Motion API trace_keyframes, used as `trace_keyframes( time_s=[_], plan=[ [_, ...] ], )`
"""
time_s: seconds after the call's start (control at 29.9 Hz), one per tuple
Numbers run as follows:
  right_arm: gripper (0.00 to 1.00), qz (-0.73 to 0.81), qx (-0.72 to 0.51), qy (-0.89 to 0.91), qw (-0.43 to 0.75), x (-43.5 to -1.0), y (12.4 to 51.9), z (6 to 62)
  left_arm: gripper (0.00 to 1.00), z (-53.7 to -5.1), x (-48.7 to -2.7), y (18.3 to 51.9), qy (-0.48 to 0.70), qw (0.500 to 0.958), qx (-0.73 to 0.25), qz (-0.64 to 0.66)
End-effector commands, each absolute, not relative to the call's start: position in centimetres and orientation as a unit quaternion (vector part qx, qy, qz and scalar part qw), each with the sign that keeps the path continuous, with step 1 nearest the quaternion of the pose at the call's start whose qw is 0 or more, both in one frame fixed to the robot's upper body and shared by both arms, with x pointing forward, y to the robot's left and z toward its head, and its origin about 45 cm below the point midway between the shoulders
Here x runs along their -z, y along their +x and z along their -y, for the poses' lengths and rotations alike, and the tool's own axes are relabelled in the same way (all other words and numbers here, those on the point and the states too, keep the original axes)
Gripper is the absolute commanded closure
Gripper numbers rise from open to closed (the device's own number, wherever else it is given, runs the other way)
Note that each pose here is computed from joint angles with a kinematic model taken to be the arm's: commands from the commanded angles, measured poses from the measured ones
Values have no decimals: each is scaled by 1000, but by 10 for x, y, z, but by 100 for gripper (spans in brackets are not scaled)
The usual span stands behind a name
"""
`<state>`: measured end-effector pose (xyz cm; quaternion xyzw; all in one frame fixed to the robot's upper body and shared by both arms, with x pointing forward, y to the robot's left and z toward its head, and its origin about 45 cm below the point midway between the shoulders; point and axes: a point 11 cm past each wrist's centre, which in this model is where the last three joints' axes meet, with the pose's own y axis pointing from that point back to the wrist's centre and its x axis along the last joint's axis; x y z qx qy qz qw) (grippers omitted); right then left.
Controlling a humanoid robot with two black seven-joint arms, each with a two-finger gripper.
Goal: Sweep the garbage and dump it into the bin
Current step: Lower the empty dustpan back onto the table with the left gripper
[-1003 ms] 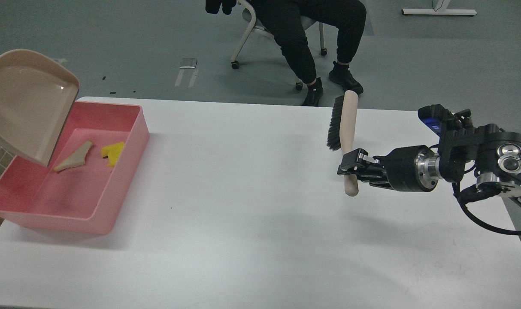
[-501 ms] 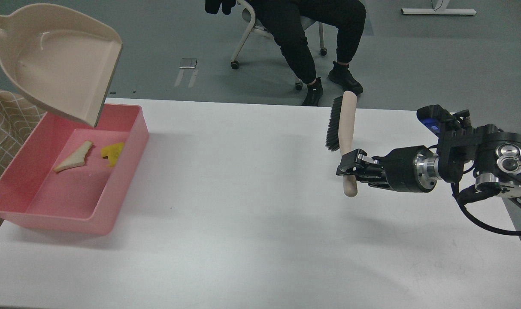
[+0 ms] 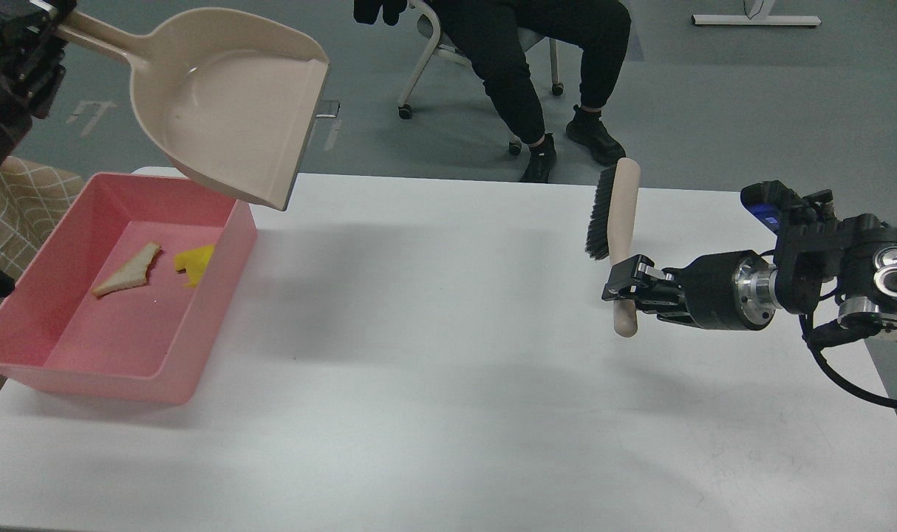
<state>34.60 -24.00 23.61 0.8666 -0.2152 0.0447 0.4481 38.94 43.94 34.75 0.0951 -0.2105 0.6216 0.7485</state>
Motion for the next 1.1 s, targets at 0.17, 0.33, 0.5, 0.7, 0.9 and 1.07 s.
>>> trace_keyframes(
  time_s=[0.17, 0.33, 0.5, 0.7, 0.9, 1.07],
  plan=[
    [100, 222, -32, 860, 459, -227, 346, 250, 100, -381, -292, 386, 76, 773, -607, 167],
    [100, 226, -17, 854, 468, -216, 343, 259, 100, -361, -249, 375, 85, 773, -613, 140],
    [100, 231, -10, 851, 472, -211, 343, 264, 100, -344, -229, 370, 88, 781, -605, 124],
    [100, 233, -8, 849, 474, -209, 344, 266, 100, -327, -211, 366, 94, 782, -605, 114],
    [100, 232, -8, 851, 472, -209, 345, 263, 100, -312, -194, 363, 99, 784, -605, 102],
    [100, 227, -7, 850, 475, -206, 346, 260, 100, -306, -172, 358, 117, 778, -610, 91]
  ],
)
